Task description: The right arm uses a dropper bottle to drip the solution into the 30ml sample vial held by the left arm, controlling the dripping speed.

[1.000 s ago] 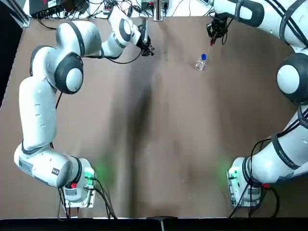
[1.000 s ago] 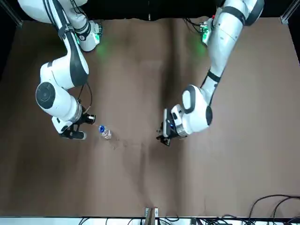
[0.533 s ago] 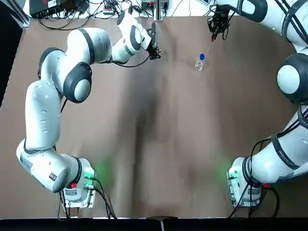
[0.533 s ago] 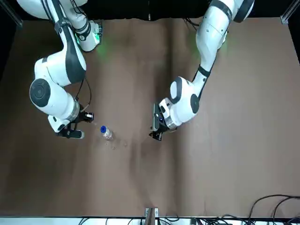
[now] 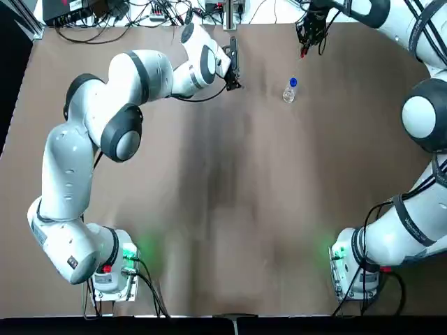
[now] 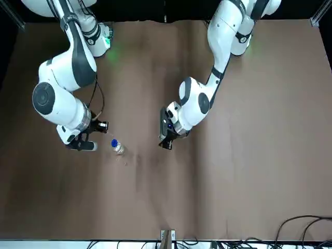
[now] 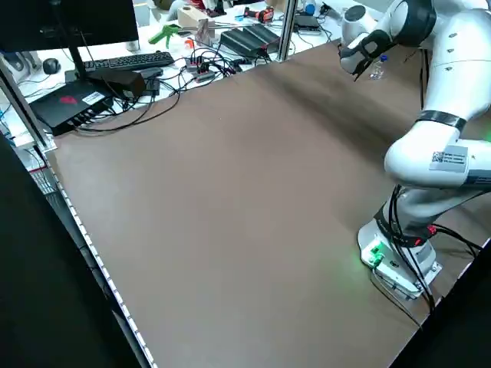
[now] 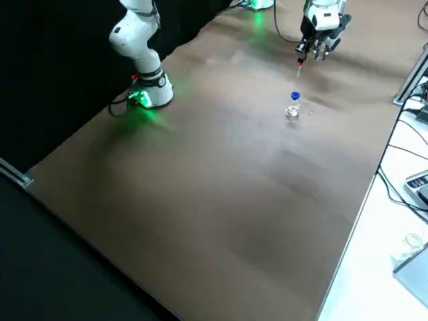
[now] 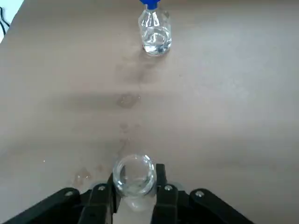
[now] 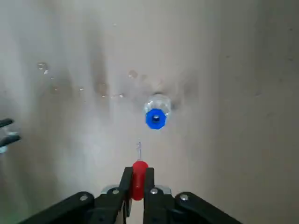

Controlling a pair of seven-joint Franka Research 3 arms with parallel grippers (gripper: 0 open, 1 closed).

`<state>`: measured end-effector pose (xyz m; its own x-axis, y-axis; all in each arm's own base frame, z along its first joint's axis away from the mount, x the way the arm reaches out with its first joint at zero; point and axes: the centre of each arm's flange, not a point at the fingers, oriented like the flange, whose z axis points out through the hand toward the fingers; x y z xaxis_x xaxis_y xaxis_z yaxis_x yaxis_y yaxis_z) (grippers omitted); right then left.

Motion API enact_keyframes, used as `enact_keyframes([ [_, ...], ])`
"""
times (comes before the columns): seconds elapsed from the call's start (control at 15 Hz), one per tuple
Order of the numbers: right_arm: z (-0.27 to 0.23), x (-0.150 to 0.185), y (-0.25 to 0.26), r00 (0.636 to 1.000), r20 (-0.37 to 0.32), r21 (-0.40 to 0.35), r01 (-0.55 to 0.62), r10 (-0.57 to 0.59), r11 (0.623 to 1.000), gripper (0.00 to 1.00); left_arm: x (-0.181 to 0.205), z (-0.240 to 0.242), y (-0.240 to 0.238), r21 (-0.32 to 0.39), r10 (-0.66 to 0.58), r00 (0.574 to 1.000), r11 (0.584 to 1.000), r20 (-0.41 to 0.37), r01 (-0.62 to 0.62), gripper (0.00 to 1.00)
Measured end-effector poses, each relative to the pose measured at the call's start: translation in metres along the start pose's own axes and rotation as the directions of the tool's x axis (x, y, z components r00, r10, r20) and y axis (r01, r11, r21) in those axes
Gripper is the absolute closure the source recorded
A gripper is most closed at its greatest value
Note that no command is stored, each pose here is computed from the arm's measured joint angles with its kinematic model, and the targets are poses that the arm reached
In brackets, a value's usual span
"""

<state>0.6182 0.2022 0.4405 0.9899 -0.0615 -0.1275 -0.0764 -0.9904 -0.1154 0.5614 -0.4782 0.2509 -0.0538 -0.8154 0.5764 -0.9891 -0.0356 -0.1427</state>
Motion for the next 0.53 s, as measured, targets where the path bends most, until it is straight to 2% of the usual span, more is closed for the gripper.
enact_keyframes([
  [0.27,-0.017,-0.008,-0.024,1.000,-0.001,0.094,0.006,-0.006,0.996,0.85,0.019,0.005,0.014,0.028,0.018,1.000,0.999,-0.006,-0.018,0.69],
  [0.53,-0.021,-0.019,-0.047,1.000,0.019,0.161,0.014,-0.018,0.987,0.86,0.022,0.006,0.016,0.032,0.016,1.000,0.999,-0.004,-0.016,0.69],
])
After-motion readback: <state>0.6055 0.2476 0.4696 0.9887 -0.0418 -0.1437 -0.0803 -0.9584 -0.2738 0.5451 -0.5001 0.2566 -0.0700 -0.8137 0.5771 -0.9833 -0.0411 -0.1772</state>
